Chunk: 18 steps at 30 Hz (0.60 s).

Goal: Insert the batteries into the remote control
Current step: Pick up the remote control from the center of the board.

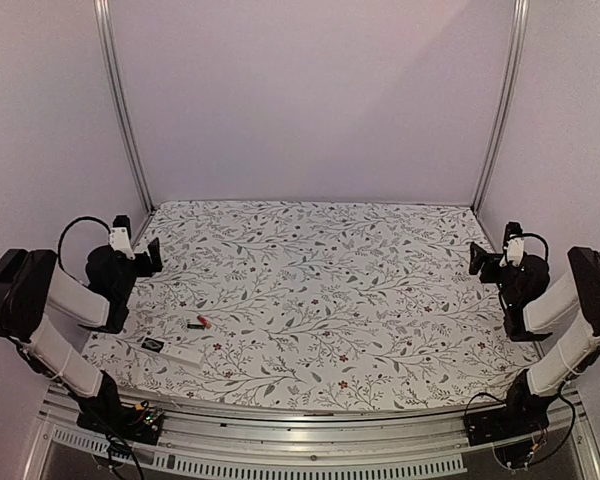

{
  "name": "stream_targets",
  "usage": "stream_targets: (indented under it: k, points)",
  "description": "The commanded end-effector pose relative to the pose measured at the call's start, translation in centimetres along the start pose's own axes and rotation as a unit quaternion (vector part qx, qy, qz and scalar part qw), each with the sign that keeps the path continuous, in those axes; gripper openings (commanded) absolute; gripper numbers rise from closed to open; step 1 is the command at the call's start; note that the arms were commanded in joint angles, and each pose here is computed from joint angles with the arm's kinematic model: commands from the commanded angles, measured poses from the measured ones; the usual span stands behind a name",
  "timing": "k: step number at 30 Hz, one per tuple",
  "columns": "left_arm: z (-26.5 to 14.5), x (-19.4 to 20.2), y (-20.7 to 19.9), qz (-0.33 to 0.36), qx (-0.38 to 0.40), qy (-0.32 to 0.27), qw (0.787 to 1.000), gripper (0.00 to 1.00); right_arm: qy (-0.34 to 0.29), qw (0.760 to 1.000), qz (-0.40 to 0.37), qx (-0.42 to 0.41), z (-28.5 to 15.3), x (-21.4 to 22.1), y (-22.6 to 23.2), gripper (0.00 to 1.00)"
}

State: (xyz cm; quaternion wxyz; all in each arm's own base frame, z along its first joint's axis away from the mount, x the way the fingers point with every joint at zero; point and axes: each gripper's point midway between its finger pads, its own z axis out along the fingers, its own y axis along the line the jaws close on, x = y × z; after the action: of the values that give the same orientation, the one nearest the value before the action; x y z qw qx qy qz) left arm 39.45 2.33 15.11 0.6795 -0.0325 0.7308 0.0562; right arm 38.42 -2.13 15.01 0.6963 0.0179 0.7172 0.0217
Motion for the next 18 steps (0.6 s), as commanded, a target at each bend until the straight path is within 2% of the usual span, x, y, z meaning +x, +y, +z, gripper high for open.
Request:
stream_targets:
  k: [1,6,9,11,12,15,16,18]
  points:
    - [0.3,0.0,0.3,-0.002,-0.001,0.001,1.000,1.00,0.008,1.000,-0.001,0.014,0.4,-0.4,-0.4,0.99]
    - [0.6,0.1,-0.7,0.005,0.029,0.007,1.000,1.00,0.009,0.999,0.011,0.029,0.6,-3.5,-1.1,0.99]
    - [2.8,-0.1,-1.4,0.005,0.063,0.045,0.997,1.00,-0.017,0.996,0.071,0.042,0.3,-6.4,-1.6,0.99]
    - [4.3,-1.2,0.3,-0.011,0.005,0.073,0.997,1.00,-0.025,0.996,0.089,0.015,0.2,-8.1,-0.6,0.99]
    - [4.4,-2.5,2.2,-0.044,-0.052,0.068,0.995,1.00,-0.027,0.995,0.092,0.000,0.2,-8.8,-0.1,0.99]
    - [2.8,-6.3,4.1,-0.140,-0.109,0.027,0.984,0.99,-0.025,0.993,0.109,-0.041,0.3,-10.9,1.4,0.99]
    - [2.0,-6.5,4.5,-0.174,-0.140,0.028,0.974,0.99,-0.009,0.992,0.120,-0.048,0.5,-10.8,1.7,0.99]
    - [-0.5,-4.0,4.9,-0.238,-0.217,0.085,0.943,0.97,0.011,0.987,0.139,-0.085,0.8,-11.3,3.0,0.99]
